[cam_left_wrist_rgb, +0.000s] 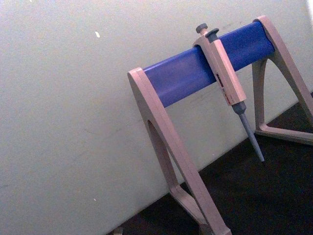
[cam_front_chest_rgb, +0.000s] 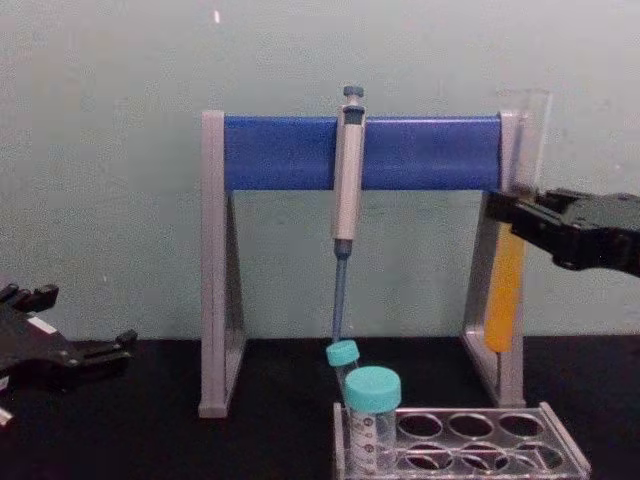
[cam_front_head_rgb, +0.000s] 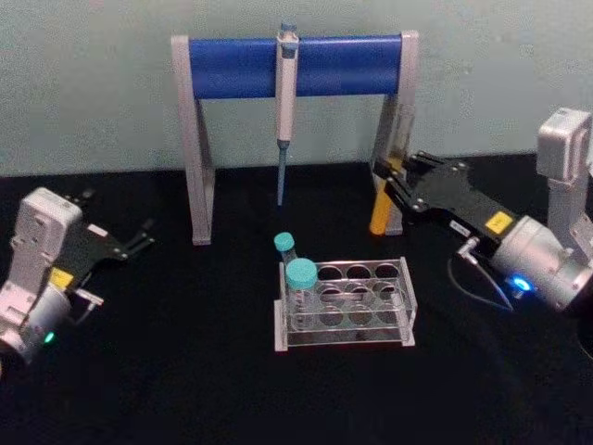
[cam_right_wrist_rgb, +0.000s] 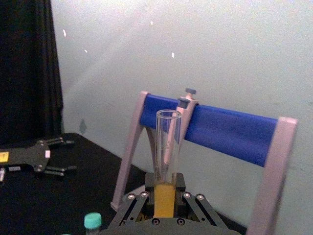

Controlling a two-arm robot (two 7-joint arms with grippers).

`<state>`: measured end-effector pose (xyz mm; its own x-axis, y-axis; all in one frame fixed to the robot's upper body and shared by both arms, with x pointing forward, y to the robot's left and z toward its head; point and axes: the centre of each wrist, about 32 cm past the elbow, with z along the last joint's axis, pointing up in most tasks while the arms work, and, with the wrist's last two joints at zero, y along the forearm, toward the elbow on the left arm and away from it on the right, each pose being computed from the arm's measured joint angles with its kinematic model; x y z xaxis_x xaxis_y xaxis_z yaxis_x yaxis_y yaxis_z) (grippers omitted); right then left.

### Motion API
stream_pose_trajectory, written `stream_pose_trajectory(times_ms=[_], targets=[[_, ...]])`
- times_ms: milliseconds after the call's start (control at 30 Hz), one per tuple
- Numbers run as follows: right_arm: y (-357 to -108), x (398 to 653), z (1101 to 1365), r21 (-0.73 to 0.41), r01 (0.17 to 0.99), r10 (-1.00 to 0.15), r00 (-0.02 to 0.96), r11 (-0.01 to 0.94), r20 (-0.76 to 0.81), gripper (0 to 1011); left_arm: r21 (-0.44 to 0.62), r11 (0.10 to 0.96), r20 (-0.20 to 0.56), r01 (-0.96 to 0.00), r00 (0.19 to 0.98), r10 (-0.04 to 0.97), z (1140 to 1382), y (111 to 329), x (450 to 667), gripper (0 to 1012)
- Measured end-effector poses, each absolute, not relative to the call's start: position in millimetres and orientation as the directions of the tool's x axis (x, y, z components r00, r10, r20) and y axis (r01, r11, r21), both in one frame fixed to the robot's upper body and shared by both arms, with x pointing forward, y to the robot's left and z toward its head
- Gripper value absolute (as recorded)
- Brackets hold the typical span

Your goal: Pick up the test tube from the test tube rack, shake it, then place it back into the test tube rack.

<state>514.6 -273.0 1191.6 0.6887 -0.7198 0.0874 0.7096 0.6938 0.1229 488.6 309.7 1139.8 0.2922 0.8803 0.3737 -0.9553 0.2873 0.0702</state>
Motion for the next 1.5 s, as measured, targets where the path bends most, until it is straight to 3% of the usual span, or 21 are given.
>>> stream_pose_trajectory(times_ms=[267, 500, 700, 933, 1500], targets=[[-282, 495, 1188, 0.072, 0.729, -0.732, 0.676, 0.681, 0.08, 230, 0.07, 0.287, 0.374, -0.955, 0.292, 0.88, 1140, 310, 489, 1001], [-271, 486, 1183, 0.064, 0.676, -0.679, 0.733, 0.734, 0.043, 230, 0.07, 0.287, 0.374, -0.955, 0.292, 0.88, 1140, 310, 489, 1001], [-258, 497, 1180, 0.084, 0.639, -0.642, 0.766, 0.765, 0.023, 230, 0.07, 0.287, 0.374, -0.955, 0.292, 0.88, 1140, 310, 489, 1001], [-248, 516, 1178, 0.109, 0.657, -0.663, 0.748, 0.746, 0.026, 230, 0.07, 0.287, 0.374, -0.955, 0.292, 0.88, 1140, 310, 489, 1002], [-261, 521, 1179, 0.097, 0.732, -0.737, 0.675, 0.675, 0.037, 230, 0.07, 0.287, 0.374, -0.955, 0.292, 0.88, 1140, 310, 489, 1001]])
